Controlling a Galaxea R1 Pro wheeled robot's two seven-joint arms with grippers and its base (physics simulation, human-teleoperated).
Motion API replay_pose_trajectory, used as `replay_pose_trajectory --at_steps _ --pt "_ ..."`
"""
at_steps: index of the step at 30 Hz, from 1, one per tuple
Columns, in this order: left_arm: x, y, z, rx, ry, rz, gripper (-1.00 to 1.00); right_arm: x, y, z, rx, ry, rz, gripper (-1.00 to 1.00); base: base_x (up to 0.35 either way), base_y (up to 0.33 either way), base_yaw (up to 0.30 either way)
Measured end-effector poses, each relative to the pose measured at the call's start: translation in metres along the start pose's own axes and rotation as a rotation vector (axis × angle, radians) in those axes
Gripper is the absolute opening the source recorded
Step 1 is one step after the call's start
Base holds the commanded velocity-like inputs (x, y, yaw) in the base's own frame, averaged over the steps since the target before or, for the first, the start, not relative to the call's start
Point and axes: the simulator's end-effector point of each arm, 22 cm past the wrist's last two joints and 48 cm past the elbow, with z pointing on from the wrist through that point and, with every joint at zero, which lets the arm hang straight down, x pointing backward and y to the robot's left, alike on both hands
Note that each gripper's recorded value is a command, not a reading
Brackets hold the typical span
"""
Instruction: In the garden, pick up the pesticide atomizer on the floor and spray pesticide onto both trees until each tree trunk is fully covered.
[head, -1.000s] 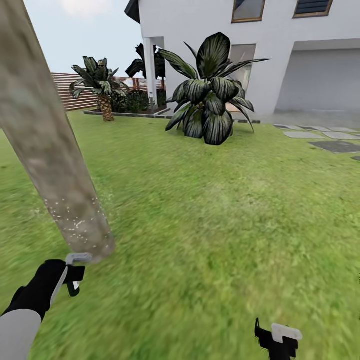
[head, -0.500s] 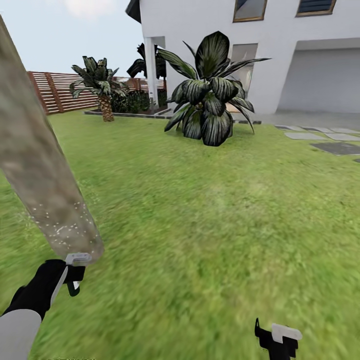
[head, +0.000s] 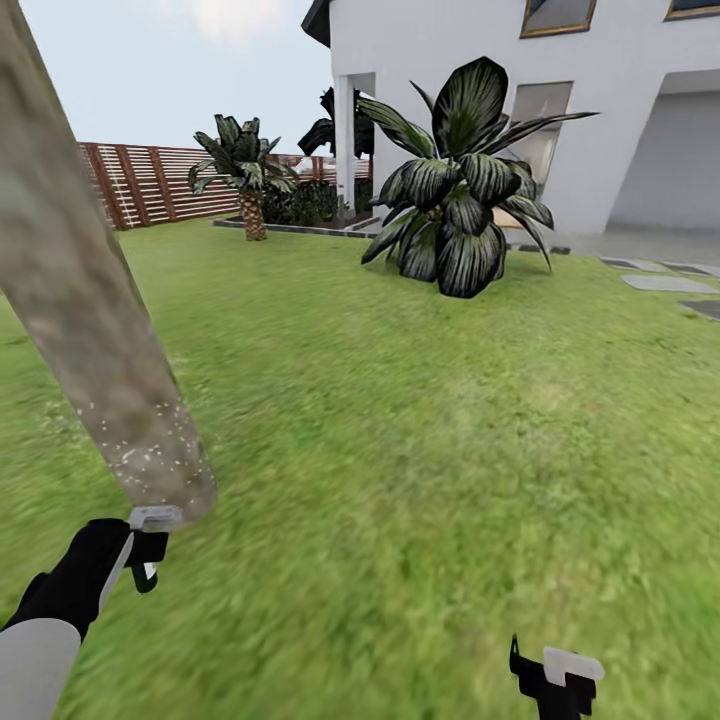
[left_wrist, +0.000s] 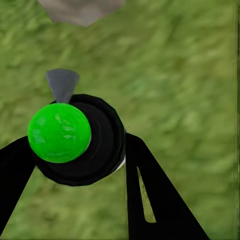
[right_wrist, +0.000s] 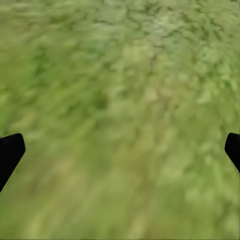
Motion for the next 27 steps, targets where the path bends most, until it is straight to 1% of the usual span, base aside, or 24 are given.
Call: replay_pose_trajectory --at_steps 6,13,23,27 --pt "-0.0001 -0.0006 0.0000 0.001 0.000 0.000 -1.00 0.0000 0.0001 0.0000 0.000 0.000 0.000 1.00 0.035 -0.263 0.017" --pt "-0.0011 -0.0005 -0.0005 0.001 -0.003 -0.002 -1.00 0.0000 0.0001 0.0000 0.000 0.000 0.000 1.00 0.004 -0.272 0.249" --pt "-0.0011 0.0004 -0.0006 0.001 -0.002 -0.004 -1.00 0.0000 0.0000 0.0000 0.000 0.000 0.000 1.00 0.219 -0.197 0.268" --pt "-0.0007 -0.0002 -0.0004 0.002 -0.001 -0.004 -1.00 0.0000 0.0000 0.0000 0.000 0.000 0.000 1.00 0.175 -0.208 0.071"
